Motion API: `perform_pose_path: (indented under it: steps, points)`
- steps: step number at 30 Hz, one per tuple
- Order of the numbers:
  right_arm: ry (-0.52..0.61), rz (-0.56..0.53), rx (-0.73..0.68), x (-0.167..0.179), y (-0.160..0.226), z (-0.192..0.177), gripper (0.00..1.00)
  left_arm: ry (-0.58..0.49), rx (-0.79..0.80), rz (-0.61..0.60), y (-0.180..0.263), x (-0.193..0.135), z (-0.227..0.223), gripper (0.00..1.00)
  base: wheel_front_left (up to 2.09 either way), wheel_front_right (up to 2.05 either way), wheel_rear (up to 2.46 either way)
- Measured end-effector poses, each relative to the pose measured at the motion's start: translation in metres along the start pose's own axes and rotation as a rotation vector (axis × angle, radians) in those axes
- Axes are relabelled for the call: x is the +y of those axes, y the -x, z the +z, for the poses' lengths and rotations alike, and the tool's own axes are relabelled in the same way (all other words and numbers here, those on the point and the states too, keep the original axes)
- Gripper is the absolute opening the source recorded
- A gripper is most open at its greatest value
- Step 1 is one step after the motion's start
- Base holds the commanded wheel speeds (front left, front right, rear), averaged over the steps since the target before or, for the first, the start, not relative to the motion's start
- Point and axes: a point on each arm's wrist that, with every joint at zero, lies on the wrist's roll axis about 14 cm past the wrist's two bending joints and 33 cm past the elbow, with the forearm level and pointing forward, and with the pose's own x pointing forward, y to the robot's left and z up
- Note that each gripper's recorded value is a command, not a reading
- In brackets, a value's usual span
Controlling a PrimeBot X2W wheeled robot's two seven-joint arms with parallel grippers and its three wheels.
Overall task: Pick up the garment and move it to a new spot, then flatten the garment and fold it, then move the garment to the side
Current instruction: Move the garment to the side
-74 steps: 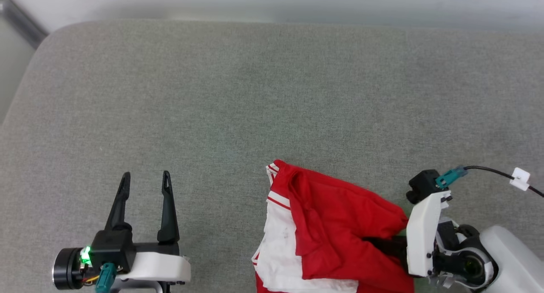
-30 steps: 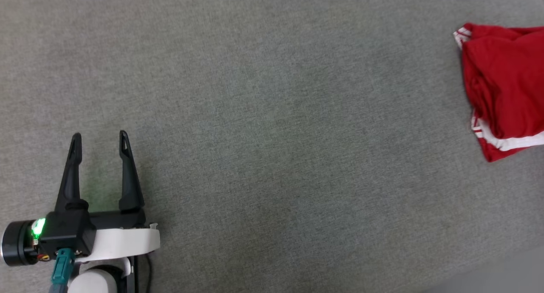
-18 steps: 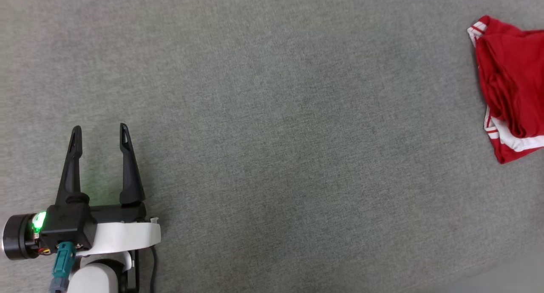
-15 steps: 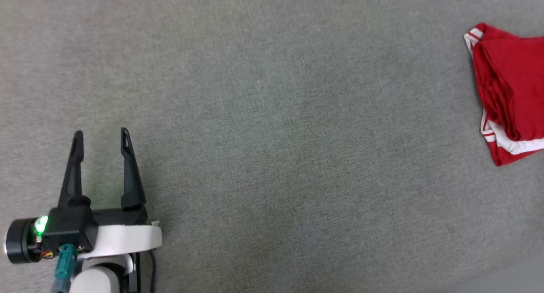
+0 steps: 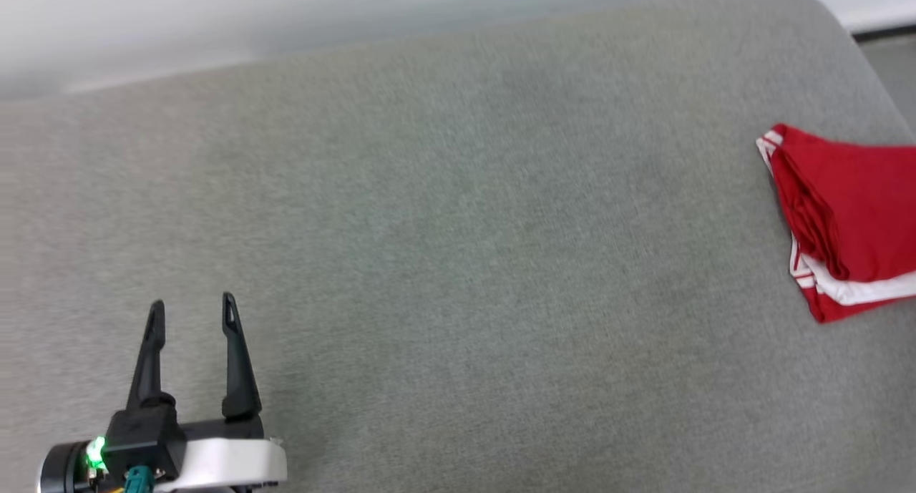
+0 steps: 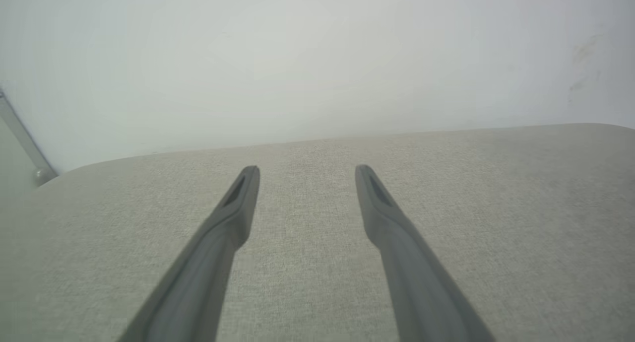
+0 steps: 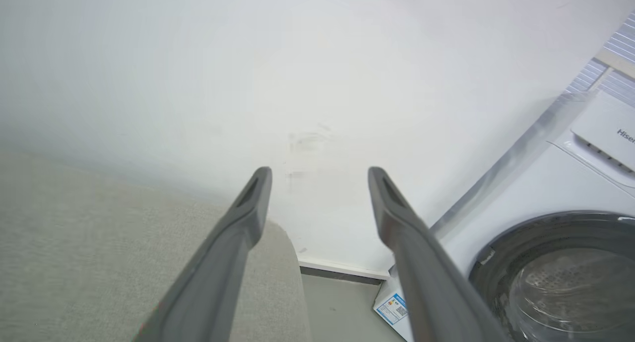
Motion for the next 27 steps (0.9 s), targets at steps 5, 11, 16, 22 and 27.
perform_pose_path:
  steps: [5,11,16,22,27]
  points:
    - [-0.115,0.013,-0.244,0.036,0.016,0.064,1.00,-0.015,-0.024,0.040,0.020,0.012,0.016,1.00,0.00,0.00,0.00]
    - [-0.300,0.091,-0.333,0.103,0.051,0.083,1.00,-0.027,-0.039,0.091,0.044,0.029,0.028,1.00,0.00,0.00,0.00]
    - [-0.455,0.190,-0.282,0.170,0.091,0.074,1.00,-0.040,-0.050,0.135,0.068,0.042,0.036,1.00,0.00,0.00,0.00]
    - [-0.542,0.235,-0.181,0.203,0.129,0.049,1.00,-0.046,-0.056,0.156,0.087,0.048,0.039,1.00,0.00,0.00,0.00]
    - [-0.569,0.206,-0.126,0.204,0.151,0.032,1.00,-0.038,-0.054,0.156,0.094,0.049,0.039,1.00,0.00,0.00,0.00]
